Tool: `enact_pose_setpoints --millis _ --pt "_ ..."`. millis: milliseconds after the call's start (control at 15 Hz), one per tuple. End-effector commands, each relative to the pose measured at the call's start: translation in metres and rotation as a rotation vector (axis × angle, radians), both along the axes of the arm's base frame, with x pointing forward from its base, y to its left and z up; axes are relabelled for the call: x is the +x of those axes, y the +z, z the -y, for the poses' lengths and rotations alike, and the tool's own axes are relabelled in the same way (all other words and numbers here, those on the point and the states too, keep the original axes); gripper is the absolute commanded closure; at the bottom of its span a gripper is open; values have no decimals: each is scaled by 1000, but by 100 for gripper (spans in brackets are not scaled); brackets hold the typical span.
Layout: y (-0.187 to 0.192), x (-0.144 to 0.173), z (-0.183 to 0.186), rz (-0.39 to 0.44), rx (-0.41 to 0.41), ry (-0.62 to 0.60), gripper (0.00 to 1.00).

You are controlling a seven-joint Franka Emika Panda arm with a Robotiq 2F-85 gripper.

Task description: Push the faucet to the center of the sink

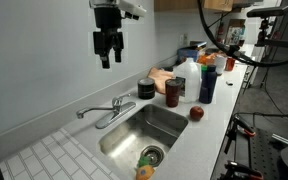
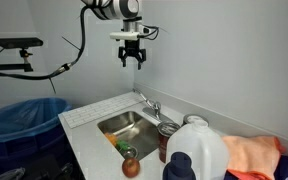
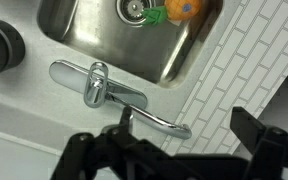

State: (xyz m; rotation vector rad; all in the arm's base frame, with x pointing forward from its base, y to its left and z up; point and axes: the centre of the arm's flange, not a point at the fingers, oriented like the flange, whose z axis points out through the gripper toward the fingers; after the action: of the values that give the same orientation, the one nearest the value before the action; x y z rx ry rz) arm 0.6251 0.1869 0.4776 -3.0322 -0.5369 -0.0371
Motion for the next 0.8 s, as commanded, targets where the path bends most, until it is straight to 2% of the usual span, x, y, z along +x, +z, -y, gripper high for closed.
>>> enact_pose_setpoints --millis 0,267,467,733 --pt "-17 14 -12 19 33 15 0" --pt "-48 34 -53 123 134 29 0" --pt "-65 53 -80 223 181 25 0" --pt "-87 82 -88 295 223 13 0"
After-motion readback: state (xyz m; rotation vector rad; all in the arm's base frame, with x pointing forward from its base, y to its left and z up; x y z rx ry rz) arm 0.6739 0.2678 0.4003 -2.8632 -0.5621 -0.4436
